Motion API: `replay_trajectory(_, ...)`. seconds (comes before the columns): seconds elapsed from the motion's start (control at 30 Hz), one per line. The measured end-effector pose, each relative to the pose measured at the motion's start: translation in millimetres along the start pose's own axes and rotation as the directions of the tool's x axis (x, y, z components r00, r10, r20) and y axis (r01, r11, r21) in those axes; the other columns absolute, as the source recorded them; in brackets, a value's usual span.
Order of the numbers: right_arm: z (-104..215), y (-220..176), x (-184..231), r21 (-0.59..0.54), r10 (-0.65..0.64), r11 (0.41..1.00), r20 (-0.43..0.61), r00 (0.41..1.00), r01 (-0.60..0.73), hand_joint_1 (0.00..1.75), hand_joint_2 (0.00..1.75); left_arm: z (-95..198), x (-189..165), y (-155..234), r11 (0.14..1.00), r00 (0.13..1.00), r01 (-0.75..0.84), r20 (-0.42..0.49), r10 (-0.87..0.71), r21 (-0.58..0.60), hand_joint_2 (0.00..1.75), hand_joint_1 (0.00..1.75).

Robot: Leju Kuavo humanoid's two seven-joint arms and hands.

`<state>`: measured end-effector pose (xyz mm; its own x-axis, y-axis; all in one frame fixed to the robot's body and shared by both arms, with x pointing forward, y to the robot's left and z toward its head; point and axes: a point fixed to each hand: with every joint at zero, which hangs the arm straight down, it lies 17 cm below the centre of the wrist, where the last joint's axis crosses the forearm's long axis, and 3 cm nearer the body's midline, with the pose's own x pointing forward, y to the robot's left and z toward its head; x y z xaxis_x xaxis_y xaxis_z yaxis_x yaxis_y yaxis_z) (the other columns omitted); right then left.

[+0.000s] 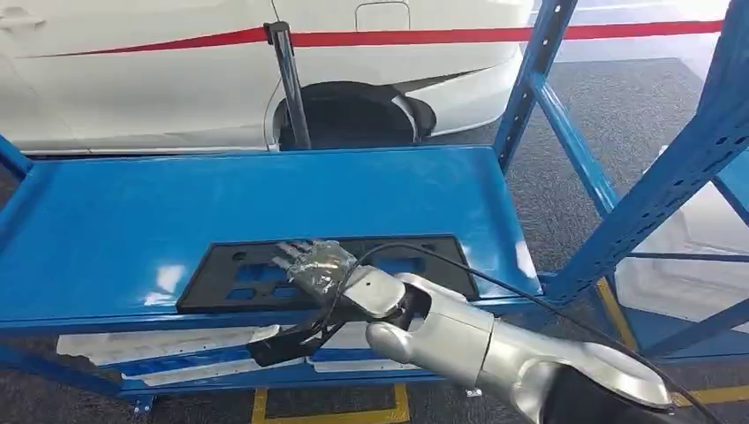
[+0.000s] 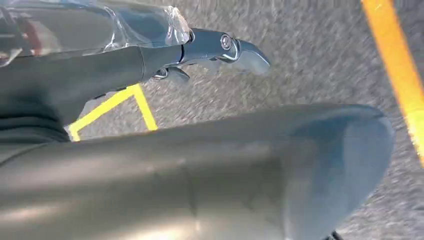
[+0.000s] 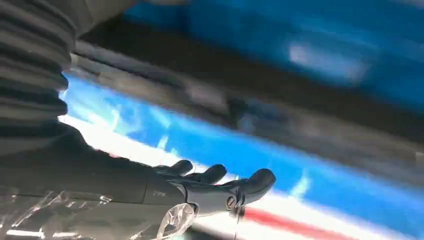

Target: Take the parts from the cabinet and place them on the table.

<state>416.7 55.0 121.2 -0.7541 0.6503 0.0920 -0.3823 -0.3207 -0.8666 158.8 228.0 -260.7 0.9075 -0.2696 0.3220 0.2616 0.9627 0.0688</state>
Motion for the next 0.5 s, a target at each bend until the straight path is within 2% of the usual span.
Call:
replay_trajectory(0.03,1,11,1,0.041,-0.012,0.999,-0.002,1.0,0.012,1.75,1.75,0,1,0,1.0,1.0,-0.002,0.003,0.002,0.0,0.0,0.0)
replay_trajectory(0.17,3,13,-6,0.078,-0.035,0.996,-0.029,0.999,0.037,1.75,1.75,0,3,0,1.0,1.0,-0.012,0.014,0.012,0.0,0.0,0.0)
replay_trajectory(0.5,9,17,-32,0.107,-0.034,0.993,-0.097,0.995,0.045,1.75,1.75,0,3,-1,1.0,1.0,-0.019,0.022,0.019,-0.002,0.0,0.0)
